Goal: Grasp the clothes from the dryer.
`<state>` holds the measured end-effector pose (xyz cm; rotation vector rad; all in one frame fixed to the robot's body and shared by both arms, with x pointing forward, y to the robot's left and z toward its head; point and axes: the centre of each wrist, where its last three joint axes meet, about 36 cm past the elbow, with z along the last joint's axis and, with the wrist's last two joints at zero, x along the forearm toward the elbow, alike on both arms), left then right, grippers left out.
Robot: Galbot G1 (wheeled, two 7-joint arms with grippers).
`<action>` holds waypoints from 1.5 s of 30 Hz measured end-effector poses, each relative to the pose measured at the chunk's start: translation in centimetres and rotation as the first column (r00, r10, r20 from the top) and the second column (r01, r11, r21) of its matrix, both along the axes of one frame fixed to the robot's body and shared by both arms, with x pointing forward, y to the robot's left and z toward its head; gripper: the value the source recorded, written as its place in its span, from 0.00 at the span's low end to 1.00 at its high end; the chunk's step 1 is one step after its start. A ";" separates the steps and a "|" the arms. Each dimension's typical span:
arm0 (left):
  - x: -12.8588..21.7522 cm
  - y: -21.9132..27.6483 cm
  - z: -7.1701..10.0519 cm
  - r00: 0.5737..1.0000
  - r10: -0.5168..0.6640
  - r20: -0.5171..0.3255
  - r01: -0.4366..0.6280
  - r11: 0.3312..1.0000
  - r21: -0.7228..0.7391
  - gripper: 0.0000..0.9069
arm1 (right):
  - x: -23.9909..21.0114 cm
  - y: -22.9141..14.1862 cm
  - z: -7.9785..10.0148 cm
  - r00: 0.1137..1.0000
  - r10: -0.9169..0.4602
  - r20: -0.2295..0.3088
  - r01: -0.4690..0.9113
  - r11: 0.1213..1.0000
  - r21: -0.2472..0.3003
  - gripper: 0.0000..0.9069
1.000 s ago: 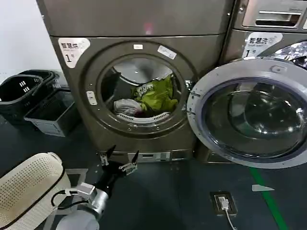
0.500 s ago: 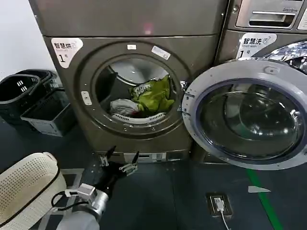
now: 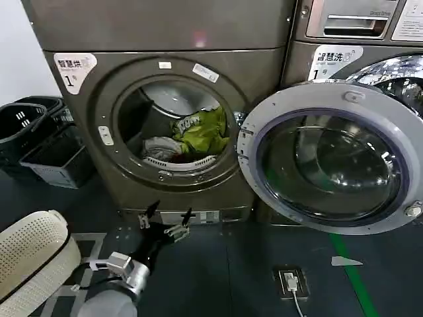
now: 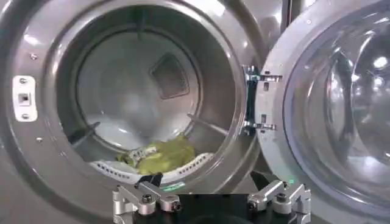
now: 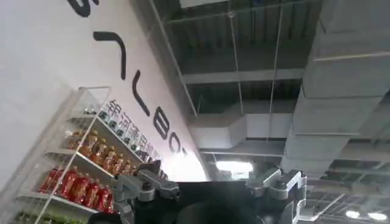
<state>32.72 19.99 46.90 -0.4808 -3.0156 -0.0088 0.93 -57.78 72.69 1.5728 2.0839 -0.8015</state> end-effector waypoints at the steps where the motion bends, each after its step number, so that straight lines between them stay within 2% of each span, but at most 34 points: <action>1: 0.0 0.0 0.0 1.000 0.001 0.000 -0.001 1.000 0.000 1.00 | 0.0 0.0 0.0 1.000 -0.001 0.002 0.001 1.000 -0.002 1.00; 8: -0.1 0.1 0.2 1.000 -0.001 0.003 0.001 1.000 -0.007 1.00 | 0.0 -0.3 -0.1 1.000 -0.008 0.016 0.009 1.000 -0.017 1.00; 45: 0.0 0.4 0.4 0.999 0.051 0.016 -0.050 0.999 -0.010 1.00 | 0.1 -0.8 -0.5 1.000 0.008 0.019 -0.007 0.998 -0.063 1.00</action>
